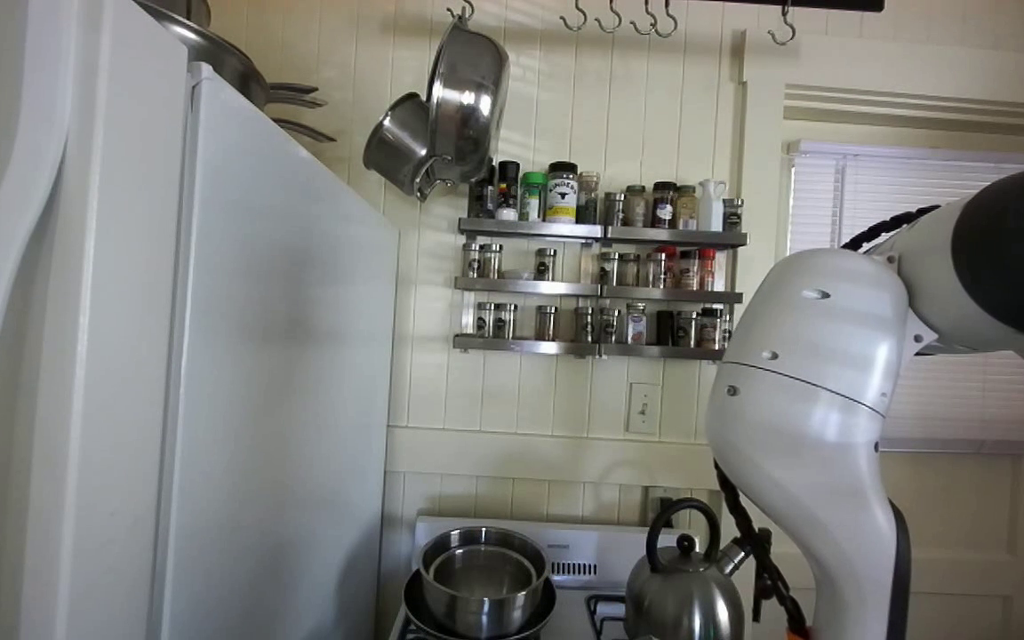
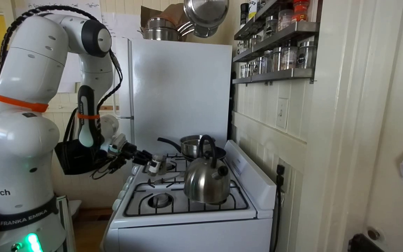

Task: Move one spice bottle from the middle shelf to the stove

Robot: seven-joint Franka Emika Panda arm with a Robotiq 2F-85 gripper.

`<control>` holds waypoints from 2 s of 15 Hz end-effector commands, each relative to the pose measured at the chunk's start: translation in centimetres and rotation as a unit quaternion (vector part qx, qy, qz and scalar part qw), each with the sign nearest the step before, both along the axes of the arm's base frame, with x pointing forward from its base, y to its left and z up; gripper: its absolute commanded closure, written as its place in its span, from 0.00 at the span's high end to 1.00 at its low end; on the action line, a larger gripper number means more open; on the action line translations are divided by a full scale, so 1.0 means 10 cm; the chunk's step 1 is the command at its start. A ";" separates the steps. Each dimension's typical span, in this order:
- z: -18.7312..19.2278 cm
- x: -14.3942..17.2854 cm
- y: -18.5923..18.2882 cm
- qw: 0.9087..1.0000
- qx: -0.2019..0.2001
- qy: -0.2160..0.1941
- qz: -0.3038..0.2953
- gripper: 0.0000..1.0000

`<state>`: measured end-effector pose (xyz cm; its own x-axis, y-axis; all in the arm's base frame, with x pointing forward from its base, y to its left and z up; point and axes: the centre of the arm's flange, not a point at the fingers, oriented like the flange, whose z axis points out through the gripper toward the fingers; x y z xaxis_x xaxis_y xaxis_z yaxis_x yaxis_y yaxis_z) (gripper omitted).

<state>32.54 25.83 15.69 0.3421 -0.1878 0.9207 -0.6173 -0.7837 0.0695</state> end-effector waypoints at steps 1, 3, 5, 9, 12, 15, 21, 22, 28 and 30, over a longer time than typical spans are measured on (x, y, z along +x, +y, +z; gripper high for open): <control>-0.25 -0.15 -0.04 0.998 0.044 0.002 -0.037 0.19; -0.25 -0.17 -0.05 0.997 0.051 0.010 -0.057 0.19; -0.24 -0.19 -0.08 0.995 0.058 0.014 -0.074 0.19; -0.25 -0.18 -0.06 0.996 0.060 0.013 -0.065 0.19; -0.29 -0.18 -0.02 0.996 0.068 0.017 -0.060 0.19; -0.30 -0.17 0.00 0.995 0.080 0.024 -0.058 0.19; -0.33 -0.19 0.03 0.994 0.092 0.037 -0.053 0.99; -0.33 -0.19 0.03 0.993 0.095 0.039 -0.052 1.00; -0.33 -0.19 0.04 0.993 0.098 0.044 -0.051 0.97; -0.21 -0.18 0.08 0.991 0.113 0.049 -0.049 0.99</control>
<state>32.36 26.88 15.58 0.4076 -0.3514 0.8428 -0.6824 -0.7305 0.0254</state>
